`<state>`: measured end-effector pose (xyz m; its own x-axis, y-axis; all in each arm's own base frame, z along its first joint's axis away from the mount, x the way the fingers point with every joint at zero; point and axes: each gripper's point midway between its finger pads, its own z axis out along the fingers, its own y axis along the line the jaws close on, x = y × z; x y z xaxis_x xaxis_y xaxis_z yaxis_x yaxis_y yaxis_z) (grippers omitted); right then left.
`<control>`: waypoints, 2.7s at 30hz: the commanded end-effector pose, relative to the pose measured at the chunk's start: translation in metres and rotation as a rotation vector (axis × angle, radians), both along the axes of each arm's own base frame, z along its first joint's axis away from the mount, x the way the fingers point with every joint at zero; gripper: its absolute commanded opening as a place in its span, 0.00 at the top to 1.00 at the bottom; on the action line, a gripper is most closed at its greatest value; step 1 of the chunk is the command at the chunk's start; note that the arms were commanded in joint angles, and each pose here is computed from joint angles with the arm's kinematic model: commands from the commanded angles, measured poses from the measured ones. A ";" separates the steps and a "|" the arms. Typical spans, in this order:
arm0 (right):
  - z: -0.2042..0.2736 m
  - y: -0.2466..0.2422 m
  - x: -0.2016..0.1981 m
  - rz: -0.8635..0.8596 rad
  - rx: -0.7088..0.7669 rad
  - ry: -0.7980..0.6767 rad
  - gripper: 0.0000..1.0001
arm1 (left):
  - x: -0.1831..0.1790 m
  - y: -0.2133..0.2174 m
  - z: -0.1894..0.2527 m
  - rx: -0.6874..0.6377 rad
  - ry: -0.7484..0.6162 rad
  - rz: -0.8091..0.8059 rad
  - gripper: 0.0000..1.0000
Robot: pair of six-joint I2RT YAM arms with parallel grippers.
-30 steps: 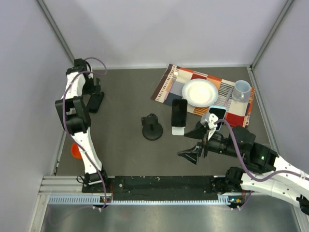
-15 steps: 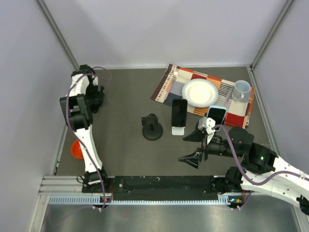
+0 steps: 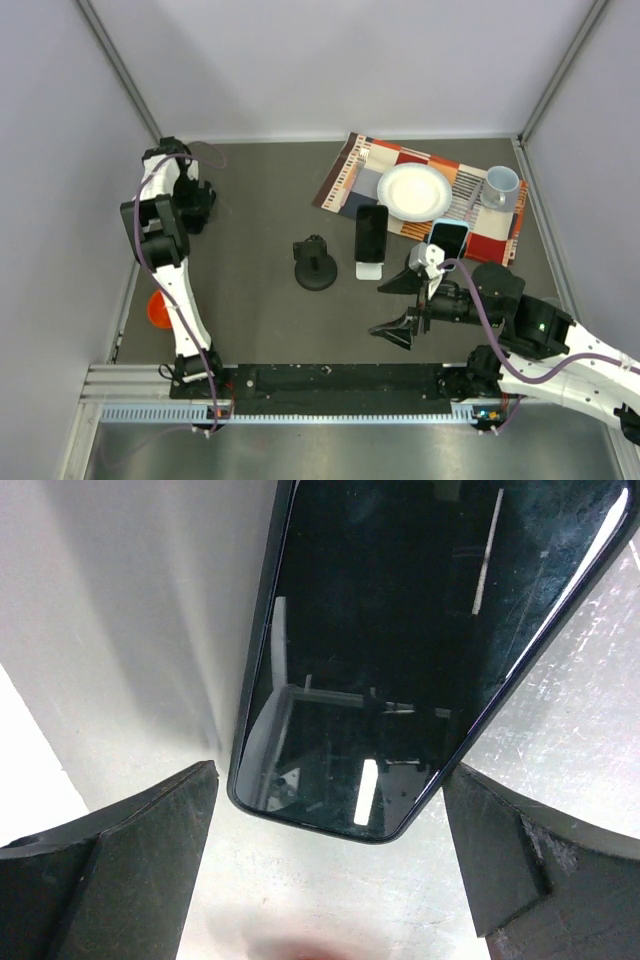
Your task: Place the phone on the phone stand
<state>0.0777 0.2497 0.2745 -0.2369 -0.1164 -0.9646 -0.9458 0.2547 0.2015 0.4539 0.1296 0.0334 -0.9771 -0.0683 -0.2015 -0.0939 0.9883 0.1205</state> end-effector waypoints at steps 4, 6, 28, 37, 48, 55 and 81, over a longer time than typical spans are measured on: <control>0.005 0.003 0.001 0.013 0.017 -0.030 0.02 | 0.001 -0.012 -0.013 -0.151 0.005 0.004 0.01; 0.005 0.003 0.002 0.010 0.018 -0.032 0.02 | 0.000 -0.015 -0.017 -0.166 0.014 0.000 0.01; 0.002 -0.009 0.051 -0.320 -0.017 0.057 0.02 | -0.028 -0.041 0.043 0.053 -0.052 0.194 1.00; 0.004 0.000 0.068 -0.405 -0.036 0.117 0.01 | -0.056 -0.078 0.112 -0.105 -0.320 0.226 1.00; 0.023 0.009 0.077 -0.424 -0.018 0.114 0.01 | -0.102 -0.125 0.070 -0.231 -0.222 0.182 1.00; 0.025 0.010 0.069 -0.381 -0.013 0.110 0.01 | -0.098 -0.104 0.072 -0.110 -0.266 0.180 0.03; 0.026 -0.013 0.055 -0.342 0.013 0.032 0.01 | -0.116 -0.082 -0.013 -0.015 0.174 0.036 0.01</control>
<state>0.1317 0.2373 0.2962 -0.3142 -0.0209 -0.9491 -0.7900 0.5601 0.2492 0.3547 0.0401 0.0245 -0.9911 -0.1036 -0.0835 -0.1106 0.9903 0.0842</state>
